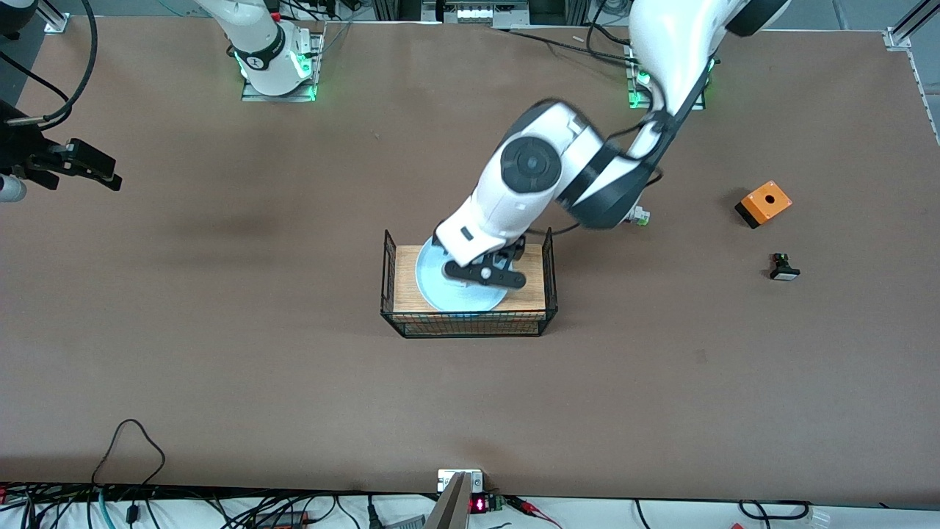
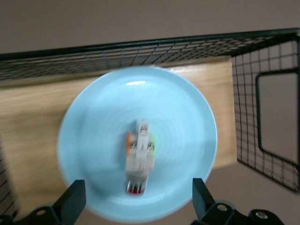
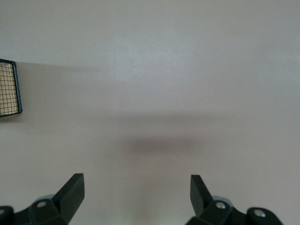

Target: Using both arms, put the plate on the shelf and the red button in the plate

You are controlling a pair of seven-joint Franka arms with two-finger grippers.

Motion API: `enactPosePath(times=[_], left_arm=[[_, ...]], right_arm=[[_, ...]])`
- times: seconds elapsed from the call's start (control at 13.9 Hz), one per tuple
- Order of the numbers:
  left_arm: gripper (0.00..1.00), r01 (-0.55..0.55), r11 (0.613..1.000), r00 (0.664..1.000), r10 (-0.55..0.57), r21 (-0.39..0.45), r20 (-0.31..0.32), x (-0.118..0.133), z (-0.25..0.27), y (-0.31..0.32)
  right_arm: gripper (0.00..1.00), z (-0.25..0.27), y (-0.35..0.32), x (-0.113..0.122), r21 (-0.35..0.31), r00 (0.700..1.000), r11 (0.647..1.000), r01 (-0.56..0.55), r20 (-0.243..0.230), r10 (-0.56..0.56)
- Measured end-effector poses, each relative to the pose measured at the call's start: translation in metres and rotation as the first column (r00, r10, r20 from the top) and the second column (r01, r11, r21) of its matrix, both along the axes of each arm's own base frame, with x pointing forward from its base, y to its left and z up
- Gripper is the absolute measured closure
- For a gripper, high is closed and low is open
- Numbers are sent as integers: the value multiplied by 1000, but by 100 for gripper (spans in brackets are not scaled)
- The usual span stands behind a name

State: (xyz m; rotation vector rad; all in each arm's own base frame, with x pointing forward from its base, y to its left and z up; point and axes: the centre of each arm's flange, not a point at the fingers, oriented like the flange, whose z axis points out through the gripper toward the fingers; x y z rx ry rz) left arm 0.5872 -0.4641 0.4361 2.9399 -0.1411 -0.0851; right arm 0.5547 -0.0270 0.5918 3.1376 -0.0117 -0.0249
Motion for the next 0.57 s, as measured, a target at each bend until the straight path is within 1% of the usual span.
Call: enactPosePath(times=[0.14,0.22,0.36,0.43,0.5,0.57], left_arm=[[0,-4,996,998,9,88,-57,-12,57,41],[0,-20,991,996,32,131,-87,-14,80,69],[0,-52,978,985,84,203,-151,-11,111,134],[0,-48,974,980,88,220,-180,-7,121,167],[0,-35,974,978,79,222,-195,-3,132,197],[0,-15,977,979,58,215,-196,-2,143,223]], right_arm=[[0,0,0,0,0,1000,1000,0,0,0],[0,0,0,0,0,1000,1000,0,0,0],[0,0,0,0,0,1000,1000,0,0,0],[0,0,1,0,0,1000,1000,-1,0,1],[0,0,3,0,0,1000,1000,-5,0,5],[0,0,6,0,0,1000,1000,-11,0,11]])
